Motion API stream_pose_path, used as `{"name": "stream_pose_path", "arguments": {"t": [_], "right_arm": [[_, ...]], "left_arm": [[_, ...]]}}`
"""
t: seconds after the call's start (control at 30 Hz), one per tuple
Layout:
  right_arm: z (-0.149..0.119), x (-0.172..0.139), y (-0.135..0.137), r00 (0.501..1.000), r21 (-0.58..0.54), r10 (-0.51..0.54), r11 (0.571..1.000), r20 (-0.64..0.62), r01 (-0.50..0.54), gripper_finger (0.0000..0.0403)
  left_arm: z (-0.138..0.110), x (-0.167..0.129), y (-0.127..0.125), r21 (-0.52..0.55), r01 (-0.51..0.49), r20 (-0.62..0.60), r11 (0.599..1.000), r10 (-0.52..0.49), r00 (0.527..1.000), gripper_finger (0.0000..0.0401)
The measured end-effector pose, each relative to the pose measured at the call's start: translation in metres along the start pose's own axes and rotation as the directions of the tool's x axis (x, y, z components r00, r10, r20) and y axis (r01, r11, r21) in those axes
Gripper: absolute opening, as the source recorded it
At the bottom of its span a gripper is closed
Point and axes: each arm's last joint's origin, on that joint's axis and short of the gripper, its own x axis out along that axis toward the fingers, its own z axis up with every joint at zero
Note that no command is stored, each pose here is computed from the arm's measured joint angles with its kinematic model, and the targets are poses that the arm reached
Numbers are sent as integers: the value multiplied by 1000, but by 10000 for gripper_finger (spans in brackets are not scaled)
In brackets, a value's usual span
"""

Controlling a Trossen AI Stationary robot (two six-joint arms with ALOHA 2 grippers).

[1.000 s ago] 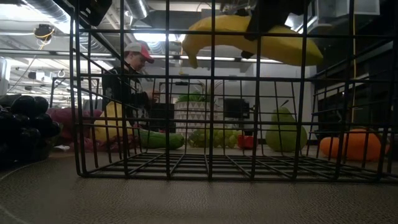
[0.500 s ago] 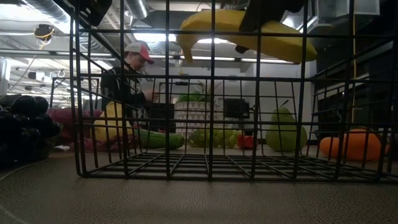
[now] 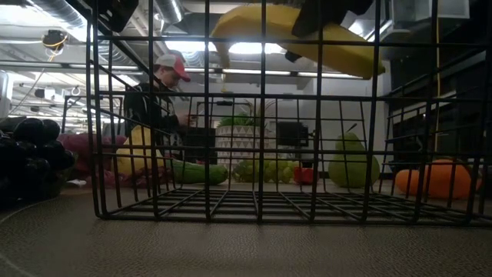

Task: Build produce basket
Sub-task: Put the yellow banana into the black wire basket

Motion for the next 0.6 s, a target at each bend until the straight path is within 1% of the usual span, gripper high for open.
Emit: {"name": "stream_pose_path", "arguments": {"t": [0.27,0.4,0.5,0.6], "right_arm": [[2,0,1,1000,2,7,1000,17,-7,156],[3,0,1,1000,2,11,1000,28,-11,156],[3,0,1,999,0,14,1000,35,-14,156],[4,0,1,999,-60,16,998,38,-14,156]], "left_arm": [[0,0,-1,-10,-3,1,1000,3,1000,134],[-2,1,1,28,-15,-4,999,15,1000,134],[-7,5,2,42,-31,-35,999,32,999,134],[-10,9,1,47,-43,-47,998,45,998,134]]}}
